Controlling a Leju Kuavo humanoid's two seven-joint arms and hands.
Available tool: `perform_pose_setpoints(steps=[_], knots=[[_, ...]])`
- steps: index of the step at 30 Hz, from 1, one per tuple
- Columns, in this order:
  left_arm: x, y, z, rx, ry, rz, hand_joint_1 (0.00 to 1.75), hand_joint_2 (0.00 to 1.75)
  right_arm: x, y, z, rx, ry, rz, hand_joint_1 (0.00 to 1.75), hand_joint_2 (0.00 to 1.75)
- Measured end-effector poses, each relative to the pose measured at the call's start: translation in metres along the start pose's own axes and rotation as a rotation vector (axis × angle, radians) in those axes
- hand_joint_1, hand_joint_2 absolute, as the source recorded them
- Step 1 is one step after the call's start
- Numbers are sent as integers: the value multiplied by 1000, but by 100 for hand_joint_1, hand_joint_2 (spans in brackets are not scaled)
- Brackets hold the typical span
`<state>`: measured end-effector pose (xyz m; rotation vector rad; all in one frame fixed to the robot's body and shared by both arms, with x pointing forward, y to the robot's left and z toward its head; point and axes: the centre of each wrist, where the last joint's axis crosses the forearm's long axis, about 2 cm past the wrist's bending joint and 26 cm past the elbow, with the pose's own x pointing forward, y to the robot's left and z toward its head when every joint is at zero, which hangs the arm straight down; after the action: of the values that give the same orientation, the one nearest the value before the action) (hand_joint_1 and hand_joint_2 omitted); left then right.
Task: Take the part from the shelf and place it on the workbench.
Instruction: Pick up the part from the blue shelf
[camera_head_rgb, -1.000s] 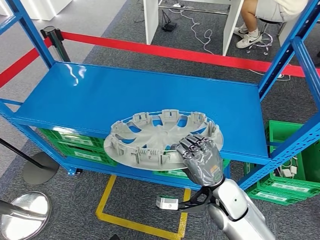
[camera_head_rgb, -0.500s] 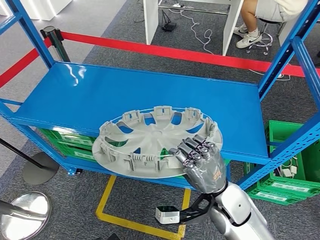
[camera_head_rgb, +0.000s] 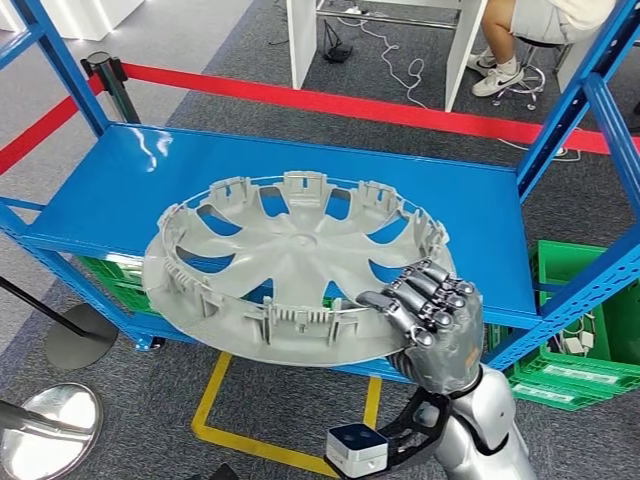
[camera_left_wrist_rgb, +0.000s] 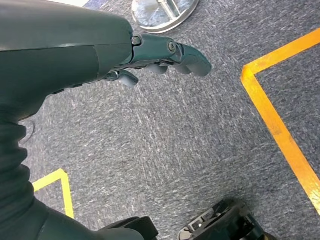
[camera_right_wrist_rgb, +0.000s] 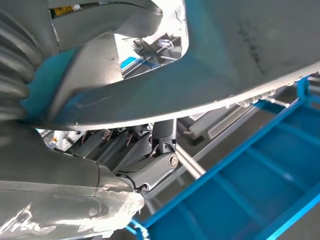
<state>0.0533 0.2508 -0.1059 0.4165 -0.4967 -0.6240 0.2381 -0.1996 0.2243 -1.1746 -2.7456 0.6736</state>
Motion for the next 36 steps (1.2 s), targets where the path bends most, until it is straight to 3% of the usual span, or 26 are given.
perform_pose_setpoints(steps=[12, 36], knots=[[-2, 0, 0, -3, 17, 6, 0, 175, -3, -8, 1, -56, 102, -6, 175, 175], [-2, 1, -1, -1, 26, 14, 0, 175, -7, -14, 1, -89, 121, 3, 175, 175]])
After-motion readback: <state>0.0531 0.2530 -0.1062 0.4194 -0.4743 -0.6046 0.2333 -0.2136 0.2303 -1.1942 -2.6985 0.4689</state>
